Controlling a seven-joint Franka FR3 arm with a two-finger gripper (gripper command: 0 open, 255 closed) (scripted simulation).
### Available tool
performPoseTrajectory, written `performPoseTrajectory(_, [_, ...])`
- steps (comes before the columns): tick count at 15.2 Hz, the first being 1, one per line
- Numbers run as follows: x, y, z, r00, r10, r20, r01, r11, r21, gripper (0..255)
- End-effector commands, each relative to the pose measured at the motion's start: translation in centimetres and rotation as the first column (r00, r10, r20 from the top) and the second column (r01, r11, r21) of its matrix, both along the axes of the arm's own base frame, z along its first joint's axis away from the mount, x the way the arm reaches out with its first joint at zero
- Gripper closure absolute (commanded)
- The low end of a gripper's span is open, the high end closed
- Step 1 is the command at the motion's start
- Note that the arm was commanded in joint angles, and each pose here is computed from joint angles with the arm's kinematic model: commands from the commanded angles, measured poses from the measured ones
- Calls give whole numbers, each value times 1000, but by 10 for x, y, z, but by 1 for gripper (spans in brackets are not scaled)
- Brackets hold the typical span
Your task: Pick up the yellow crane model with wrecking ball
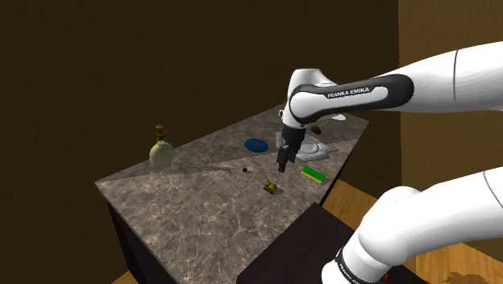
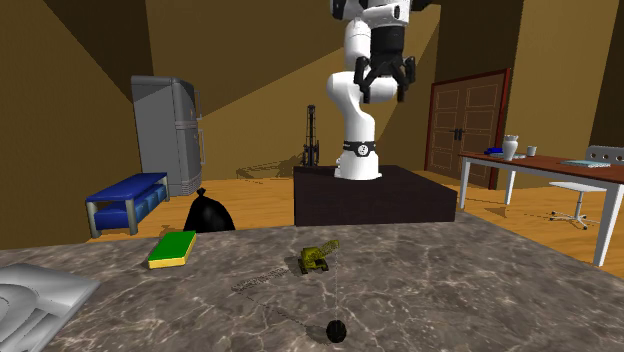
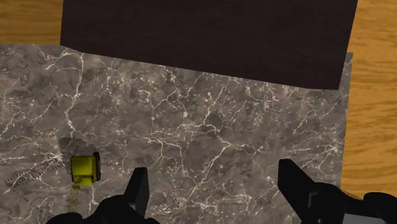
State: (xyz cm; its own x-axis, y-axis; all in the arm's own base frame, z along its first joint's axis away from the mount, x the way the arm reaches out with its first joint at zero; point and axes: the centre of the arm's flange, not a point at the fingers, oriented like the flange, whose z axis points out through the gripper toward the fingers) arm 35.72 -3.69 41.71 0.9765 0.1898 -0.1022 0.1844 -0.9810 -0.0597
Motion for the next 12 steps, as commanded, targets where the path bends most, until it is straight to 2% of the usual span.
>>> performPoseTrajectory(1, [13,-12,-19,1000,-3,20,3,1000,-2,0])
performPoseTrajectory(12, [77,-82,-117,993,-22,115,23,1000,-9,0])
